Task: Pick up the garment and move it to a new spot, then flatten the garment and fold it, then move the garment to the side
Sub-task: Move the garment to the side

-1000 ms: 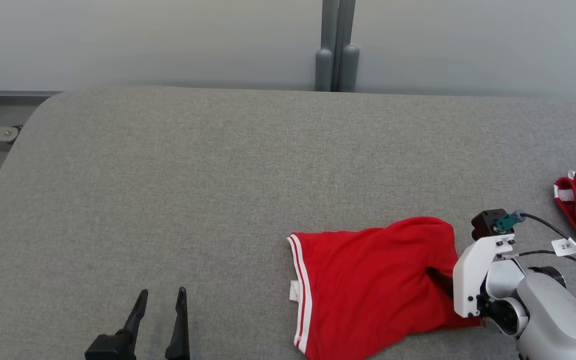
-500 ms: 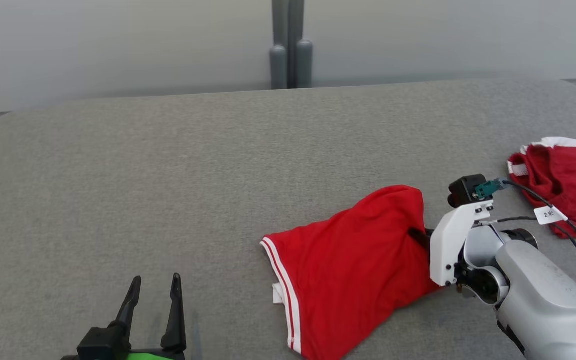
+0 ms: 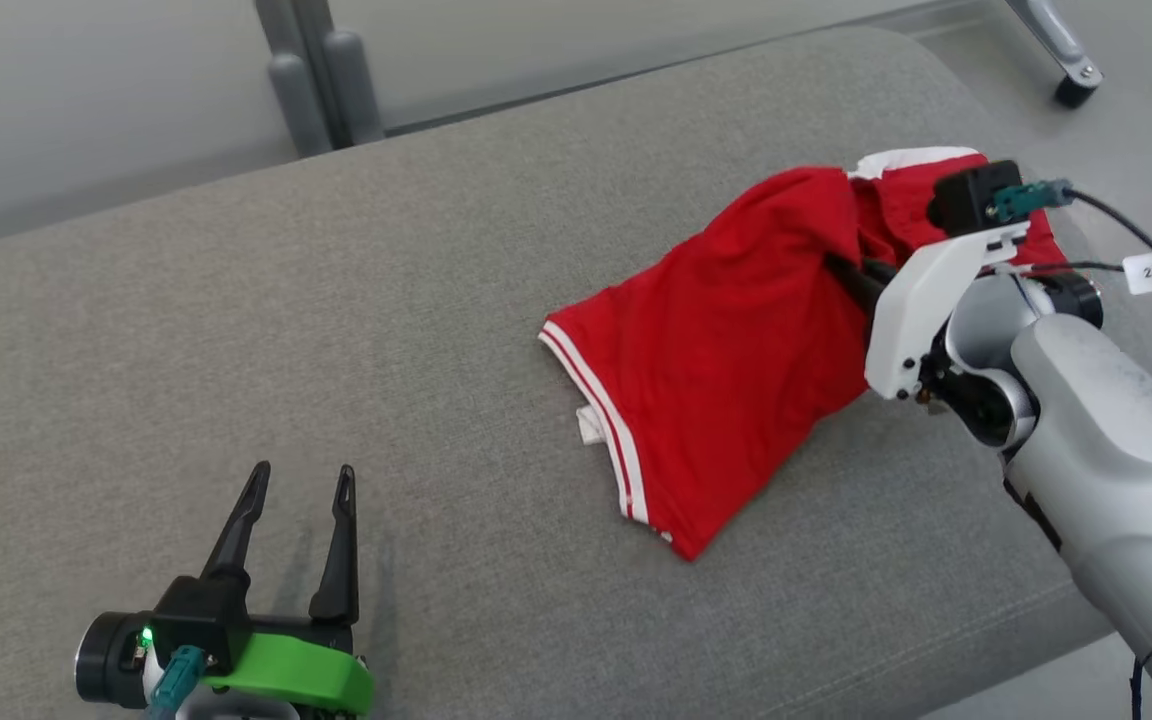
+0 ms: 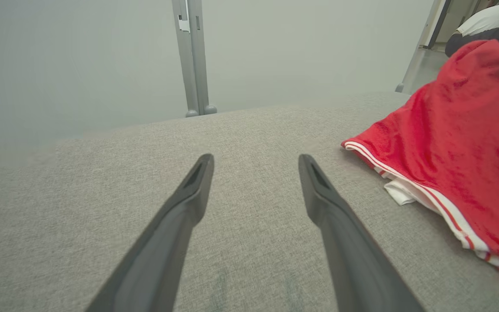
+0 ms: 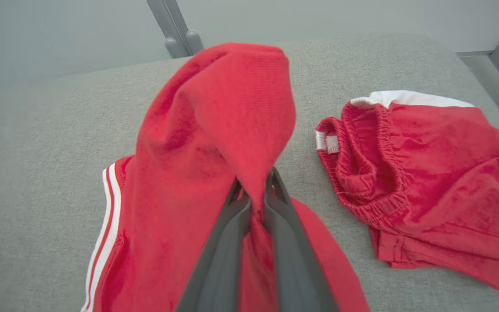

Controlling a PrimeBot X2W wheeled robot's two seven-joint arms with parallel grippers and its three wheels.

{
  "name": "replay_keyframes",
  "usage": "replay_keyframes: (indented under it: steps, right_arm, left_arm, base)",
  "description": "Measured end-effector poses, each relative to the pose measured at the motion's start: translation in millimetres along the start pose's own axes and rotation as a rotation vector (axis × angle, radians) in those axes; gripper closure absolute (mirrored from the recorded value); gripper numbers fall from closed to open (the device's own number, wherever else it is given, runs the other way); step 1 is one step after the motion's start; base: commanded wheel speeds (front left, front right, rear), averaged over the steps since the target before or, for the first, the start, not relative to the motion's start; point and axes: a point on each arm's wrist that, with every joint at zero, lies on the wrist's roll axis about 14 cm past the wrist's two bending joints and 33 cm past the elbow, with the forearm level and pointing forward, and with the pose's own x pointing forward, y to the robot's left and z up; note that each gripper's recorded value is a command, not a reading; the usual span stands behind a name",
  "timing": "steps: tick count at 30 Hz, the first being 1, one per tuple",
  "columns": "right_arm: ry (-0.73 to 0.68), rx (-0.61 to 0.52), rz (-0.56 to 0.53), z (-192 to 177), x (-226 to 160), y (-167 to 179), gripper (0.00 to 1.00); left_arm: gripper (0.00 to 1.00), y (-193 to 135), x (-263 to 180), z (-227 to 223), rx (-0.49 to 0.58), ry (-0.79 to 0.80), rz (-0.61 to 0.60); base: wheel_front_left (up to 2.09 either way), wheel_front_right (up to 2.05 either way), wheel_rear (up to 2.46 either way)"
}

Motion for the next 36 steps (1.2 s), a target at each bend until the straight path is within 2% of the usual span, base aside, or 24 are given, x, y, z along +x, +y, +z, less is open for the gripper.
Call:
replay_keyframes:
  steps: [6,11,21,27,33,34,35,36]
  right_arm:
    - [0.015,-0.016,-0.097,12.0,7.2,-44.8,1.00]
    - [0.051,-0.036,-0.161,20.2,12.4,-77.6,1.00]
    - [0.066,-0.013,-0.257,59.4,16.5,-125.0,1.00]
    - [0.127,0.020,-0.384,42.8,6.7,-170.0,1.00]
    - [0.062,-0.007,-0.478,24.1,15.3,-193.7,1.00]
    - [0.065,0.002,-0.492,15.1,16.3,-196.6,0.96]
    - [0.076,-0.003,-0.503,5.5,17.6,-198.3,0.86]
    - [0.088,-0.012,-0.514,-3.2,18.3,-200.3,0.86]
  left_arm:
    - [0.00,-7.2,15.1,-31.5,-0.013,0.075,-0.048]
    - [0.00,1.3,17.3,-53.7,-0.017,0.129,-0.040]
    - [0.00,20.6,16.6,-65.0,-0.007,0.153,-0.003]
    - [0.00,27.0,17.3,-64.9,0.004,0.156,0.010]
    - [0.00,35.9,16.4,-67.7,0.005,0.167,0.033]
    - [0.00,36.8,16.5,-67.6,0.005,0.167,0.036]
    - [0.00,38.3,16.5,-67.2,0.004,0.165,0.042]
    - [0.00,39.9,15.4,-67.8,0.004,0.167,0.048]
  base:
    - [0.00,0.00,0.00]
    - [0.00,0.00,0.00]
    - [0.00,0.00,0.00]
    - [0.00,0.00,0.00]
    - [0.00,0.00,0.00]
    - [0.00,0.00,0.00]
    - [0.00,0.00,0.00]
    - [0.00,0.00,0.00]
